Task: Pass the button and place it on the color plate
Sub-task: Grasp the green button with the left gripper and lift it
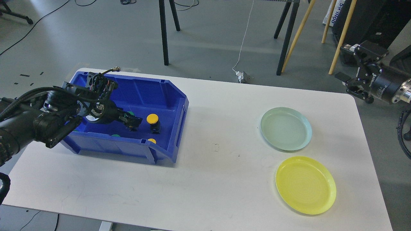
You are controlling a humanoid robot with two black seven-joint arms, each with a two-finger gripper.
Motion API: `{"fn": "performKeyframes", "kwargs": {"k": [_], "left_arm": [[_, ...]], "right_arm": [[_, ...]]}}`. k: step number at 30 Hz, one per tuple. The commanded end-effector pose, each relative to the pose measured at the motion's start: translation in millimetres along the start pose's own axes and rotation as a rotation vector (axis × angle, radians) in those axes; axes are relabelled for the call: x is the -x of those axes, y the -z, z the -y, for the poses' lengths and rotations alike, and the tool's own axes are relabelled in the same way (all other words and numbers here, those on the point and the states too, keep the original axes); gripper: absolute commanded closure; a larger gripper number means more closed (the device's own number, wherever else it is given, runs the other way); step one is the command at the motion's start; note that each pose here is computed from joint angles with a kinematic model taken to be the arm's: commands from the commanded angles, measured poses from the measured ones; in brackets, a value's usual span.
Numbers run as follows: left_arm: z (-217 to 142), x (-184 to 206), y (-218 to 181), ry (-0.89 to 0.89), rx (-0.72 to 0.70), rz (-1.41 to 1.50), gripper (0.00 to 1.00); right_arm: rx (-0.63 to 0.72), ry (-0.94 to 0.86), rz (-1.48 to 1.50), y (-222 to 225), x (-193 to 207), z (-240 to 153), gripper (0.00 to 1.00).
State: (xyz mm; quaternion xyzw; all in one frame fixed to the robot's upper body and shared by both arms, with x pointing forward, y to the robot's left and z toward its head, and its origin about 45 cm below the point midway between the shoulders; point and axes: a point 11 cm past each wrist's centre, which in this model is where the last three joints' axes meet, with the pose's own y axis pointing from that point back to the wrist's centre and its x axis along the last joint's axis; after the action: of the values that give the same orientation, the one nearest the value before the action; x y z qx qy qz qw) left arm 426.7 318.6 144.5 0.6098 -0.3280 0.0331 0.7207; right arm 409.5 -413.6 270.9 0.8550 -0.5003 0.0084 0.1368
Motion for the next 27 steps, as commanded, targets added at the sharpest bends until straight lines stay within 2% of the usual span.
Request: {"fn": "performKeyframes", "kwargs": {"k": [1, 5, 12, 17, 23, 27], "left_arm": [[1.9, 0.3, -2.0, 0.003, 0.008, 0.000, 0.17], [6.3, 2.2, 2.1, 0.013, -0.010, -0.020, 0.24], [7.3, 3.1, 4.7, 0.017, -0.013, -0.031, 0.58], [6.9, 3.3, 3.9, 0.016, 0.000, -0.032, 0.71], [0.6, -1.9, 3.7, 0.003, 0.036, -0.028, 0.72], [-28.5, -2.8, 39.0, -0.028, -0.023, -0.058, 0.72]], "right_arm": [[-0.001, 0.000, 0.001, 0.1, 0.0, 0.1, 0.01], [0.000, 0.001, 0.000, -0.1, 0.5, 0.5, 0.01], [0.003, 0.002, 0.000, -1.5, 0.8, 0.1, 0.01], [0.003, 0.003, 0.001, -1.7, 1.4, 0.6, 0.01], [-0.002, 0.004, 0.000, 0.0, 1.6, 2.1, 0.01], [-0.011, 0.009, -0.003, 4.6, 2.9, 5.3, 0.01]]}}
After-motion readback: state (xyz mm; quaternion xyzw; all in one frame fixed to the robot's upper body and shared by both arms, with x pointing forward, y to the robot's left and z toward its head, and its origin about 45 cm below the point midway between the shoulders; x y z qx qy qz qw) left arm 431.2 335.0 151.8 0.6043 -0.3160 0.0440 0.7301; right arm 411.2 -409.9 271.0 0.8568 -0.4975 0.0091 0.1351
